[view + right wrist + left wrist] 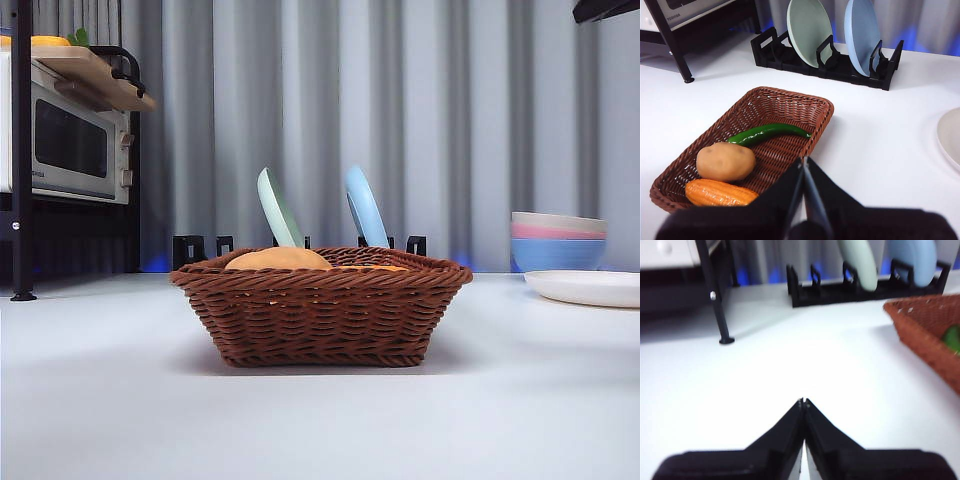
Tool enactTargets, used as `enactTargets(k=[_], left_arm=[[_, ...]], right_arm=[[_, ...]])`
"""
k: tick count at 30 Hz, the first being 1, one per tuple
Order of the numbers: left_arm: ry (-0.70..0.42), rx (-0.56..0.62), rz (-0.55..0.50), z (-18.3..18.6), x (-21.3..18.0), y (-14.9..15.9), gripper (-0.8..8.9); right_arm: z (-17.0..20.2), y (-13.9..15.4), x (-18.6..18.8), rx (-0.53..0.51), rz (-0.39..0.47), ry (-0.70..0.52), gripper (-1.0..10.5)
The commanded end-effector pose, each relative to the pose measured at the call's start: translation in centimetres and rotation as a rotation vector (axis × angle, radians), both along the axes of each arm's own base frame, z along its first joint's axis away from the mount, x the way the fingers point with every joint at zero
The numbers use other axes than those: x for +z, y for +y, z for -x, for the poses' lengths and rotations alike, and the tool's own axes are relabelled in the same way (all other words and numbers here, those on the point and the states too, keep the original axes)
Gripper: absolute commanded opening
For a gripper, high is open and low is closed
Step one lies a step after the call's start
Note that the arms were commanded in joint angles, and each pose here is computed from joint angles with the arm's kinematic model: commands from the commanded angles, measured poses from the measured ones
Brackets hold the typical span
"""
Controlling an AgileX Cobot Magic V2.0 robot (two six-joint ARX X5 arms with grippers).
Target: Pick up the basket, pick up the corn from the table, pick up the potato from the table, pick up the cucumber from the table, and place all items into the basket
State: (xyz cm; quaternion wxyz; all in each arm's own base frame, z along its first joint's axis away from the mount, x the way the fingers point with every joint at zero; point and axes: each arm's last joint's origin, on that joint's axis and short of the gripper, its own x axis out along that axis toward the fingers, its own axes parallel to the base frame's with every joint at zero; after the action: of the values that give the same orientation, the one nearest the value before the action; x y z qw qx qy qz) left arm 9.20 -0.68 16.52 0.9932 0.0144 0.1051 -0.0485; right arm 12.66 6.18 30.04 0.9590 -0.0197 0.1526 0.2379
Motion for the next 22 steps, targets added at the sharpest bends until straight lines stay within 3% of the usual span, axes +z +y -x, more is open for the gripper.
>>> enactTargets(k=[1, 22], left_arm=[[-0.012, 0.005, -0.004, -0.04, -0.75, 0.07, -0.03], [0.006, 0.015, -0.002, -0.18, -1.66, 0.12, -0.03]], right_arm=[[0.00, 0.01, -0.18, -0.002, -0.007, 0.006, 0.0], [0.00, 0.01, -0.19, -0.002, -0.007, 0.007, 0.0]])
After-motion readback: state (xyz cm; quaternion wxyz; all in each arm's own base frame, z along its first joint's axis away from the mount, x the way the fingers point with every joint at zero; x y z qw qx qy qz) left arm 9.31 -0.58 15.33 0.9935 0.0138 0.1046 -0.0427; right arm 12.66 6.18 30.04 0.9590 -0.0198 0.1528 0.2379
